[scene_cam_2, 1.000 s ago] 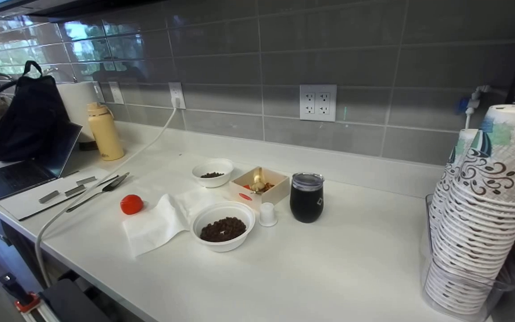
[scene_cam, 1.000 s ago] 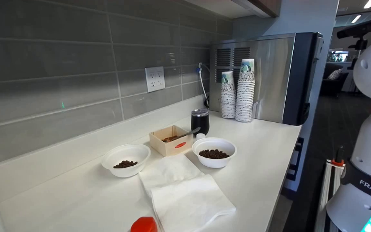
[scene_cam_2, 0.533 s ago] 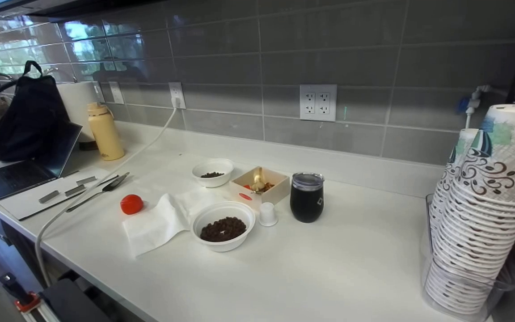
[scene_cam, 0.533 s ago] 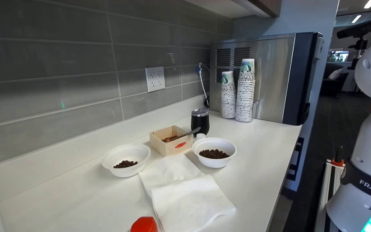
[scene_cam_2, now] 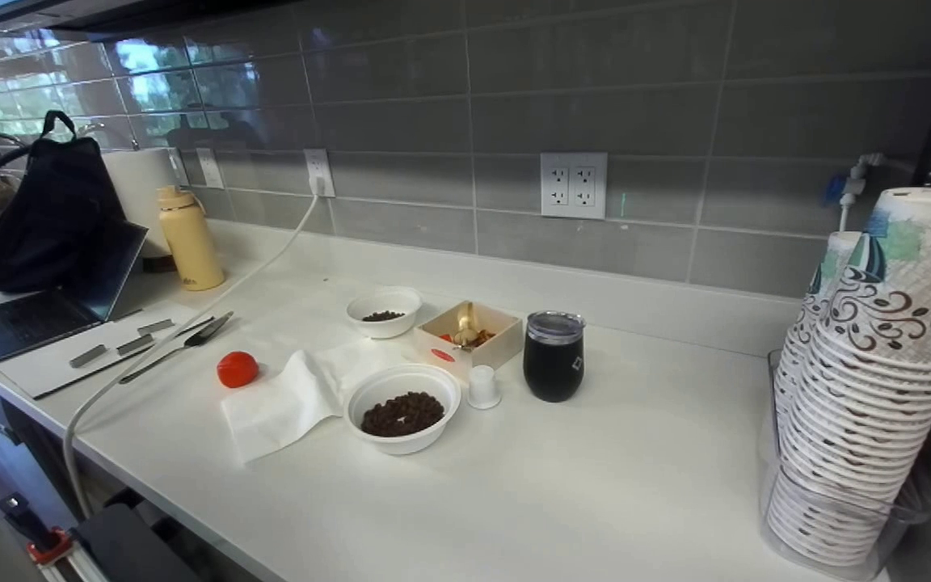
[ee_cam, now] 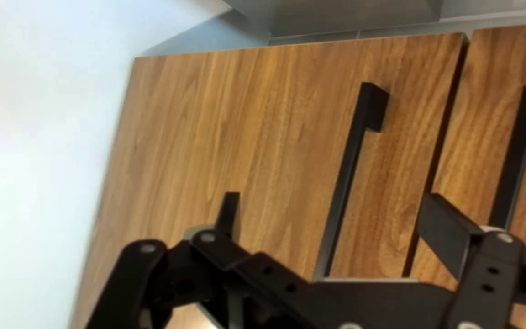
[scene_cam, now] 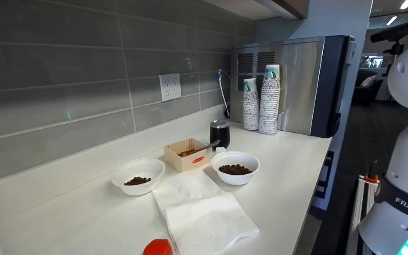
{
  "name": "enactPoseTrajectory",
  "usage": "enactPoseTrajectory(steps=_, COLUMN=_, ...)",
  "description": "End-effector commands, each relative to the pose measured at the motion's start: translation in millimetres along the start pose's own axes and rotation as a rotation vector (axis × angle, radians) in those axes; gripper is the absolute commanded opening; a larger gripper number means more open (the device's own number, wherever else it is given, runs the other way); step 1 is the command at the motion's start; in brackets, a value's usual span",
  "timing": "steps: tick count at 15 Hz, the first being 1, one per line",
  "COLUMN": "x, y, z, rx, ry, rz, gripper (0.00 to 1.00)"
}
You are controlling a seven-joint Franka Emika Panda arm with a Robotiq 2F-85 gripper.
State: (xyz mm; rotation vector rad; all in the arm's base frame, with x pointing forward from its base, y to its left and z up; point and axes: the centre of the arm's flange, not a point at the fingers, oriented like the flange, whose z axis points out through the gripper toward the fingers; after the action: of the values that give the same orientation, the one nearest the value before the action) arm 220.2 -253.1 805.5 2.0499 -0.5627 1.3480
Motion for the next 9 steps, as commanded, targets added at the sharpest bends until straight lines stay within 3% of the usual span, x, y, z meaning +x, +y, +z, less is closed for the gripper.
enactPoseTrajectory(steps=1, x=-25.0, y=24.2, z=-30.4, rx=-0.044, ry=-0.01, rz=0.014, gripper=1.0)
enactPoseTrajectory(steps=4, x=-29.5, y=23.7, z=-43.5, rx=-0.025, ry=-0.018, rz=0.002, gripper=1.0)
enactPoseTrajectory(steps=9, x=-15.7, y=-13.8, z=-44.2, rx=0.046, ry=-0.026, rz=-0.06, gripper=1.0)
